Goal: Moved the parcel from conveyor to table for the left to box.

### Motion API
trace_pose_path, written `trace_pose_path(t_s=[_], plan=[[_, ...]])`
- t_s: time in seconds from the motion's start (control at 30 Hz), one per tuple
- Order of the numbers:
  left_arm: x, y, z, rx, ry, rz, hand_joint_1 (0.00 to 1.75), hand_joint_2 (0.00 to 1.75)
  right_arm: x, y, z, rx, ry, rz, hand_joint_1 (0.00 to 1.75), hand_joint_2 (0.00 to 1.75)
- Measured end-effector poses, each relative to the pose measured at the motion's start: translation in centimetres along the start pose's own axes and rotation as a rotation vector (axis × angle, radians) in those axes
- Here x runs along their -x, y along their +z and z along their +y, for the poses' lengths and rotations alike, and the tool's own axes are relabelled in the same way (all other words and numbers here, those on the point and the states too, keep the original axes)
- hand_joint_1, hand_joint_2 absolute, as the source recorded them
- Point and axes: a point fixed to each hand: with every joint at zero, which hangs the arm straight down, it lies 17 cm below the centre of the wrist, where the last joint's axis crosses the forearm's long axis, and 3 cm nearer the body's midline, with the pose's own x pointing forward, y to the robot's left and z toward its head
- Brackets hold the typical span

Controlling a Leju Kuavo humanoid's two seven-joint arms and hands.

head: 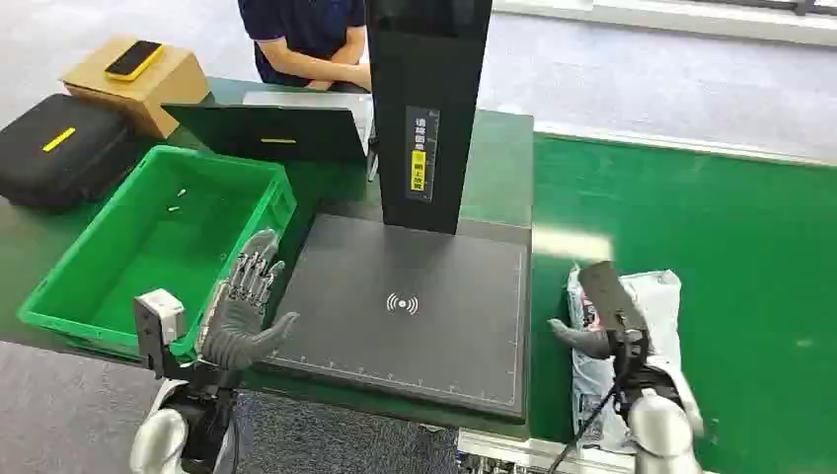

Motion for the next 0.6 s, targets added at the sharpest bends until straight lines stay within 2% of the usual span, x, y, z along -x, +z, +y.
trace_pose_path(t_s=[0.13, 0.3, 0.4, 0.53, 0.6], plan=[[0.6, 0.6, 0.0, -0.009, 0.003, 0.035, 0.00, 1.75, 3.3, -1.9, 1.9, -0.042, 0.080, 0.077, 0.00, 1.75], [0.5, 0.5, 0.2, -0.025, 0.013, 0.034, 0.00, 1.75, 7.2, -0.6, 5.5, -0.192, 0.165, 0.162, 0.00, 1.75], [0.4, 0.3, 0.2, -0.031, 0.015, 0.030, 0.00, 1.75, 8.3, -0.3, 6.5, -0.238, 0.209, 0.186, 0.00, 1.75], [0.6, 0.8, 0.6, -0.067, 0.016, 0.036, 0.00, 1.75, 10.5, 0.5, 5.5, -0.142, 0.362, 0.237, 0.00, 1.75], [0.8, 1.3, 0.6, -0.073, 0.017, 0.042, 0.00, 1.75, 11.3, 1.5, 5.2, -0.117, 0.384, 0.263, 0.00, 1.75]])
